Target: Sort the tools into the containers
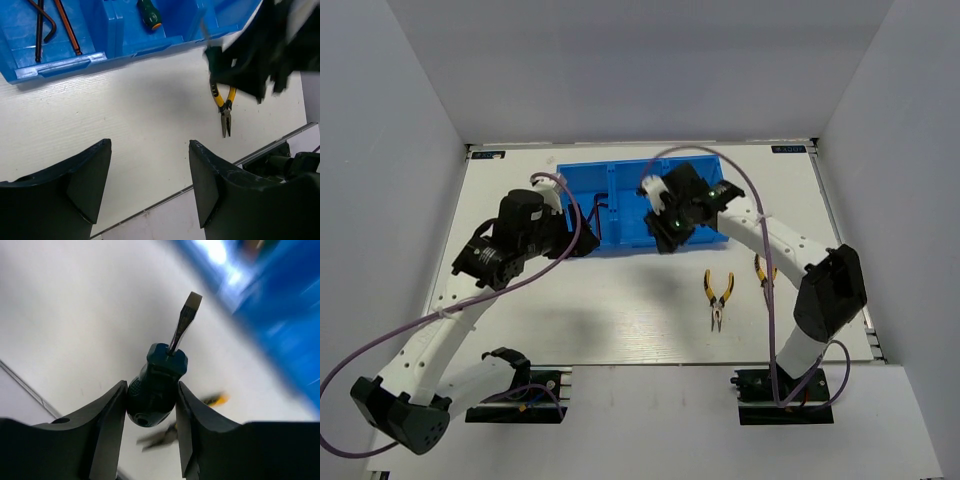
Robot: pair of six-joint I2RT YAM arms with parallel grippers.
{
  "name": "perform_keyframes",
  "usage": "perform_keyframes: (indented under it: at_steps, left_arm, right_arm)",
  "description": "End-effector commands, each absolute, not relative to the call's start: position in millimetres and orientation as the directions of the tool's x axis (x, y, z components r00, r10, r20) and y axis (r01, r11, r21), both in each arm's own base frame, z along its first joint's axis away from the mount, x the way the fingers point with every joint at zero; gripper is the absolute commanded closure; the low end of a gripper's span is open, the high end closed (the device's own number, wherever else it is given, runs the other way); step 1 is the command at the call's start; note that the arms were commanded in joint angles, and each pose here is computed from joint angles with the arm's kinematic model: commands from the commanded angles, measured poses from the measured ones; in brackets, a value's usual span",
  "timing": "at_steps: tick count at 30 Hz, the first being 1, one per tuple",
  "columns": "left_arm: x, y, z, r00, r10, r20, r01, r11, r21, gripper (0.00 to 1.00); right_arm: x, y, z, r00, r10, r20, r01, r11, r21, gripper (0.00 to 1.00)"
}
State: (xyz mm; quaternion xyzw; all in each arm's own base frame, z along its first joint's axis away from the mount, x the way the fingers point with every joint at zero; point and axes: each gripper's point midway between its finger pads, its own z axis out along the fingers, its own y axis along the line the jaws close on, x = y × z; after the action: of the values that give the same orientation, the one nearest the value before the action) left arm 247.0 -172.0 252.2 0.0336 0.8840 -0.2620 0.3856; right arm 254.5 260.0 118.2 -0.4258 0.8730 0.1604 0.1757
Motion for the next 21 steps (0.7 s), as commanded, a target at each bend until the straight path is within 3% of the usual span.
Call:
perform_keyframes:
  at_steps: [1, 3, 6, 8, 10, 12, 15, 21]
  left_arm:
    - [238.4, -170.6, 249.5, -0.705, -0.16, -0.691, 0.256, 0.851, -0.459, 0.27]
    - [235.9, -173.2, 241.7, -0.72, -0.151, -0.678, 0.262, 0.845, -0.467, 0.27]
    - [229.7, -178.4, 238.5, -0.734, -0.14, -0.665, 0.286, 0.824, -0.489, 0.27]
    - [227.3, -184.2, 234.1, -0.747, -0.124, -0.653, 0.3, 0.813, -0.499, 0.27]
    - [226.3, -187.2, 231.0, -0.757, -0.105, -0.645, 0.315, 0.807, -0.5, 0.27]
    - [227.1, -192.1, 221.3, -0.777, -0.074, -0.625, 0.321, 0.808, -0.495, 0.27]
    - [227.9, -203.7, 215.2, -0.787, -0.024, -0.616, 0.36, 0.793, -0.491, 0.27]
    - [233.9, -238.4, 199.2, -0.798, 0.049, -0.6, 0.43, 0.744, -0.511, 0.28]
  right_arm:
    - [303.1, 288.4, 156.9, -0.506, -0.663, -0.552, -0.811, 0.583, 0.042, 1.0]
    - [338.4, 298.9, 183.4, -0.473, -0.629, -0.617, -0.778, 0.626, -0.041, 1.0]
    - [379.3, 308.9, 169.5, -0.431, -0.663, -0.612, -0.756, 0.636, -0.157, 1.0]
    - [394.2, 309.4, 137.2, -0.46, -0.693, -0.555, -0.741, 0.644, -0.191, 1.0]
    - [407.8, 315.4, 136.3, -0.449, -0.7, -0.556, -0.736, 0.642, -0.213, 0.9]
    - [416.5, 317.0, 135.4, -0.443, -0.705, -0.554, -0.732, 0.642, -0.231, 0.68]
    - [422.0, 321.7, 143.4, -0.435, -0.695, -0.572, -0.731, 0.644, -0.226, 0.57]
    - [402.9, 320.5, 193.5, -0.413, -0.643, -0.645, -0.746, 0.645, -0.165, 0.45]
